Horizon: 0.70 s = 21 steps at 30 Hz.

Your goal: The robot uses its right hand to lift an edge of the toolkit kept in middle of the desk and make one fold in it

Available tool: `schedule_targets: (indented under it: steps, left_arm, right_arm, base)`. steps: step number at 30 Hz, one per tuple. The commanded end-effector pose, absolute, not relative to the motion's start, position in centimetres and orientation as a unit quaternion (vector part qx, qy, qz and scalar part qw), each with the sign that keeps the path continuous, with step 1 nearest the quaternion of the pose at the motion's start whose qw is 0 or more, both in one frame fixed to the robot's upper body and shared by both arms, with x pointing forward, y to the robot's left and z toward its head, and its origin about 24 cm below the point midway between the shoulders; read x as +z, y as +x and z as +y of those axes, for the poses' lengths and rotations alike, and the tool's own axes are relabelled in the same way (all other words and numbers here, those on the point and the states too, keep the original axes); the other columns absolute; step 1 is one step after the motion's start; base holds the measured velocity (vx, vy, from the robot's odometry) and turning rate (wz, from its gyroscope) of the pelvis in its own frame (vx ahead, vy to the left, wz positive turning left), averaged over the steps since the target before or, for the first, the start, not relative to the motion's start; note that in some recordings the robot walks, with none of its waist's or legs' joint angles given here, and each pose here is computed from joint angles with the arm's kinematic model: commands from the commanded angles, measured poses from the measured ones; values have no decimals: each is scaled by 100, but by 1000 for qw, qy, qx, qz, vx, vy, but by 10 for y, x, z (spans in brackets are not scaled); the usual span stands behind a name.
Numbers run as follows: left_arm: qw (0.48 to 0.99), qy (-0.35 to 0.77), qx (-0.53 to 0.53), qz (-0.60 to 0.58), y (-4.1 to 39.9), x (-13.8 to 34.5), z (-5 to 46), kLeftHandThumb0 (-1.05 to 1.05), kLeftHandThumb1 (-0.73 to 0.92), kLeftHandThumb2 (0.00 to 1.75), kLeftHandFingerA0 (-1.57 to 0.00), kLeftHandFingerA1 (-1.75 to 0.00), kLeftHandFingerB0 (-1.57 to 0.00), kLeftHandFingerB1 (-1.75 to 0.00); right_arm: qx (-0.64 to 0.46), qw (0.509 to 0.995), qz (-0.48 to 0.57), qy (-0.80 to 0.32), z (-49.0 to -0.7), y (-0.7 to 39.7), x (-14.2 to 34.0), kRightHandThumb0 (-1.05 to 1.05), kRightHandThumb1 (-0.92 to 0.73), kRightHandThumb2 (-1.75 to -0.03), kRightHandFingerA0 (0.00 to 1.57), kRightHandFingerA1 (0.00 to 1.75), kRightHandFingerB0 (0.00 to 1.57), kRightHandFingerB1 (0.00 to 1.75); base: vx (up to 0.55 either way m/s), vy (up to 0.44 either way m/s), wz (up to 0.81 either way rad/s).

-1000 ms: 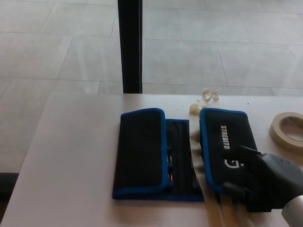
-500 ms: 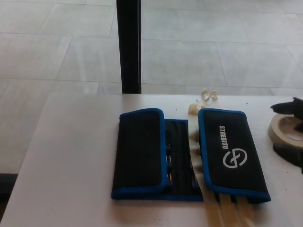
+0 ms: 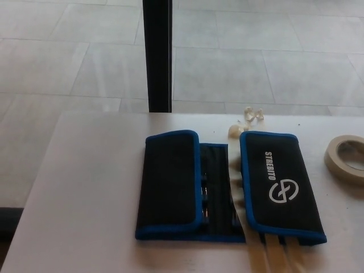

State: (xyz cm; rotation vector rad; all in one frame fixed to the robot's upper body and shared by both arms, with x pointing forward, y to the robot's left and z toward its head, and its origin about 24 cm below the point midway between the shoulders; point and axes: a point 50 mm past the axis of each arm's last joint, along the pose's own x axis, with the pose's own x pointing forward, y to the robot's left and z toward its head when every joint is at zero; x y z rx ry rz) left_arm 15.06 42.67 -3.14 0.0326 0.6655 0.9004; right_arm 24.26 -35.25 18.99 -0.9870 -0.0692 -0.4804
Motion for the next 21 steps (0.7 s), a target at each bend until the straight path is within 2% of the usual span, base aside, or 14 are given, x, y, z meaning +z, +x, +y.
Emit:
schedule_targets:
  steps: [1, 4, 5, 7, 8, 9, 11, 13, 14, 16, 17, 19, 20, 21]
  left_arm:
    - [839, 31, 443, 315, 139, -22, 441, -64, 53, 55, -72, -68, -59, -50]
    - [839, 28, 444, 312, 139, -22, 440, -64, 53, 57, -70, -69, -59, -51]
    - [839, 30, 443, 314, 138, -23, 440, -64, 54, 57, -70, -69, -59, -50]
    - [838, 28, 444, 316, 138, -24, 440, -62, 54, 56, -73, -72, -62, -51]
    - [837, 29, 445, 316, 138, -24, 439, -62, 54, 57, -74, -76, -60, -51]
    - [836, 30, 447, 316, 138, -24, 439, -62, 53, 56, -74, -73, -62, -50]
    - [837, 28, 447, 315, 138, -25, 439, -64, 53, 56, -73, -73, -62, -52]
    - [839, 29, 445, 312, 138, -24, 439, -64, 53, 56, -73, -71, -62, -50]
    - [838, 32, 446, 314, 139, -24, 439, -64, 53, 56, -71, -67, -61, -49]
    - [837, 29, 447, 313, 138, -25, 439, -63, 53, 57, -71, -66, -59, -49]
    - [837, 22, 449, 312, 138, -25, 438, -63, 54, 57, -72, -70, -60, -49]
    - [836, 20, 449, 313, 138, -25, 438, -64, 54, 57, -73, -69, -59, -49]
    - [837, 22, 448, 313, 138, -25, 438, -63, 55, 56, -72, -70, -58, -49]
    - [837, 24, 447, 315, 138, -25, 438, -63, 55, 57, -72, -69, -57, -49]
  right_arm:
    - [-608, 783, 41, -124, -507, 93, 130, -61, -65, -60, 94, 125, 43, 66]
    - [-636, 763, 73, -83, -507, 78, 103, -61, -67, -61, 95, 135, 38, 67]
    - [-649, 754, 81, -61, -507, 72, 89, -62, -67, -60, 65, 113, 36, 67]
    - [-662, 745, 80, -14, -503, 67, 76, -63, -67, -61, 63, 132, 29, 70]
    - [-667, 741, 82, 3, -500, 65, 69, -67, -52, -97, 69, 107, 25, 64]
    - [-670, 735, 97, 10, -498, 62, 56, -63, -70, -61, 32, 101, 25, 62]
    - [-669, 734, 111, 12, -495, 62, 48, -65, -72, -61, 42, 106, 24, 64]
    - [-664, 734, 143, 1, -488, 62, 34, -66, -71, -61, 73, 129, 23, 66]
    - [-646, 740, 182, -36, -481, 62, 22, -67, -74, -62, 34, 106, 19, 62]
    - [-641, 743, 189, -40, -479, 63, 19, -65, -74, -62, 25, 94, 18, 60]
    - [-637, 747, 189, -24, -477, 66, 14, -65, -54, -93, 30, 77, 15, 60]
    - [-642, 747, 168, 43, -473, 69, 7, -65, -55, -92, 46, 89, 16, 60]
    - [-646, 743, 165, 63, -473, 70, 5, -63, -69, -64, 71, 138, 13, 63]
    - [-648, 737, 159, 110, -471, 71, 0, -67, -55, -93, 101, 120, 14, 60]
  base:
    - [0, 0, 0]
    - [0, 0, 0]
    - [0, 0, 0]
    - [0, 0, 0]
    - [0, 0, 0]
    - [0, 0, 0]
    - [0, 0, 0]
    - [0, 0, 0]
    - [0, 0, 0]
    - [0, 0, 0]
    - [0, 0, 0]
    - [0, 0, 0]
    - [0, 0, 0]
    - [0, 0, 0]
